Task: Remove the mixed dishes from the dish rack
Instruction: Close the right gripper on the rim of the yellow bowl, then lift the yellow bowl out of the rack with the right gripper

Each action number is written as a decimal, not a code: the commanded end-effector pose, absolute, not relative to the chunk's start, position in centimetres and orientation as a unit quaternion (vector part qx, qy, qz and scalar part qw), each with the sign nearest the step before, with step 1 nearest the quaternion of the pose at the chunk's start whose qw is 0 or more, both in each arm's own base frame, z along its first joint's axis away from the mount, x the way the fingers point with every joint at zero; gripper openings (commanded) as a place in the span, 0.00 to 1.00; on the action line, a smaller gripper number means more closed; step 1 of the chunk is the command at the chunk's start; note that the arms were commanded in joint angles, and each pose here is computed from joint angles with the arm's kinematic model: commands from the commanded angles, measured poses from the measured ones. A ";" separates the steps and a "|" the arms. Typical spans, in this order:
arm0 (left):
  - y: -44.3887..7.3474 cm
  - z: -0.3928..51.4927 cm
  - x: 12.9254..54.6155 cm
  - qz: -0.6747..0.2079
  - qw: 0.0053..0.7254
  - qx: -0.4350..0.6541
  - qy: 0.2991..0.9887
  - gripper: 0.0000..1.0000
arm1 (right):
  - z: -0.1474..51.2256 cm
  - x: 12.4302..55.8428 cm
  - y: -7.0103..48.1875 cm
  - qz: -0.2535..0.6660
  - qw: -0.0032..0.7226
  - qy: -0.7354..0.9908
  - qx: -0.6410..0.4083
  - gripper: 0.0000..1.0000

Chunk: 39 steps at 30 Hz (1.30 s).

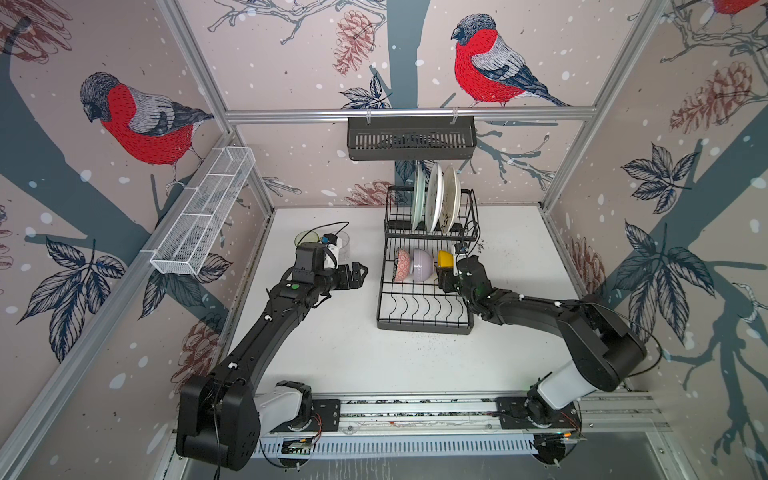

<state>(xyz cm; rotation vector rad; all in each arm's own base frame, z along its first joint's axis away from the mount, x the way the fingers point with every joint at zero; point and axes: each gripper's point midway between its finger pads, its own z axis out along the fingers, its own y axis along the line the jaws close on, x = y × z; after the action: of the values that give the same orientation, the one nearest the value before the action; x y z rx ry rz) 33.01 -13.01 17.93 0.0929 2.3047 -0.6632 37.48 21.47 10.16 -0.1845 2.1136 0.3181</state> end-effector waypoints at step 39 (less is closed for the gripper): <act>-13.7 19.4 33.2 -0.286 0.376 0.043 0.880 0.97 | 12.9 34.0 20.7 0.199 0.480 0.854 -0.041 0.58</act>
<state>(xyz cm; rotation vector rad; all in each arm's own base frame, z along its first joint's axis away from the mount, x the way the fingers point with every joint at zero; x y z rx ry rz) 32.74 -13.41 18.31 0.0942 2.2986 -0.7100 34.18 20.25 12.28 -0.1140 2.0944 0.4311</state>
